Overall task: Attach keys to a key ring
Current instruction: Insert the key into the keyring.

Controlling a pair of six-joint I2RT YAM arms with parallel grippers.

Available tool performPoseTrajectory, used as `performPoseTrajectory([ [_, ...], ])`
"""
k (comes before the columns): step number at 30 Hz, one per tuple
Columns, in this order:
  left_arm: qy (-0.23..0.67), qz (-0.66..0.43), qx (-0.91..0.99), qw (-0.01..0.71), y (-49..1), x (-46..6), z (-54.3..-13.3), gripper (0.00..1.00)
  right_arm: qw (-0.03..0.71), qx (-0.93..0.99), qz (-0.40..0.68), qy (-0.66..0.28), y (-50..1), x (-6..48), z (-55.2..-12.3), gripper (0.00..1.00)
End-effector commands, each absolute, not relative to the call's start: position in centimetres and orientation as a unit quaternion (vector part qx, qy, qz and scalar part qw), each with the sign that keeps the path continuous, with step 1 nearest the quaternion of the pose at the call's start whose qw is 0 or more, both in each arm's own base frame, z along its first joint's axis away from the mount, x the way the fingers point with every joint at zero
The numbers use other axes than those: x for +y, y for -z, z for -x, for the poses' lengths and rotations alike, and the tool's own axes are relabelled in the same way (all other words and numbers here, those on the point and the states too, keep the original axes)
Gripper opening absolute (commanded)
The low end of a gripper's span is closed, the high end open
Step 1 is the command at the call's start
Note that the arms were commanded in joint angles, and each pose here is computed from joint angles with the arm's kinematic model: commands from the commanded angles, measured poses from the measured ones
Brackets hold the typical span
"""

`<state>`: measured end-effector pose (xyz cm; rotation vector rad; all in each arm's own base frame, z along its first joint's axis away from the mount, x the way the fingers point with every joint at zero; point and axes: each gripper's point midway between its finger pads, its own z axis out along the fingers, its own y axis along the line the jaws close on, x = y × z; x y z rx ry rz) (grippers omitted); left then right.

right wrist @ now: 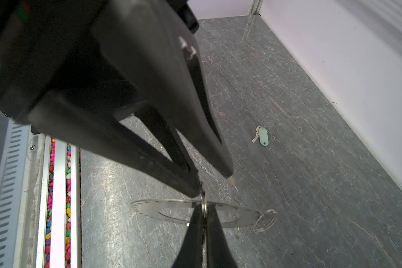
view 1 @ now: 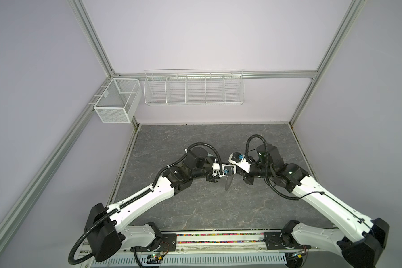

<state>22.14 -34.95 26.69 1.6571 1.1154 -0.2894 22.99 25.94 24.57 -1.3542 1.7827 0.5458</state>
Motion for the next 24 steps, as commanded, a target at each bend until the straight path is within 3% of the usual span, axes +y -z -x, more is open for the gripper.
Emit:
performPoseTrajectory([
  [1, 0.114, -0.703, 0.458, 0.532, -27.2, -35.4, -22.2, 0.22, 0.420, 0.687, 0.547, -0.230, -25.9, 26.6, -22.9, 0.07],
  [13, 0.112, -0.718, 0.465, 0.506, -25.9, -35.8, -22.5, 0.20, 0.429, 0.675, 0.554, -0.231, -26.2, 26.9, -22.8, 0.07],
  [24, 0.138, -0.744, 0.468, 0.456, -24.4, -36.1, -21.5, 0.02, 0.451, 0.643, 0.584, -0.203, -26.3, 27.0, -22.2, 0.07],
])
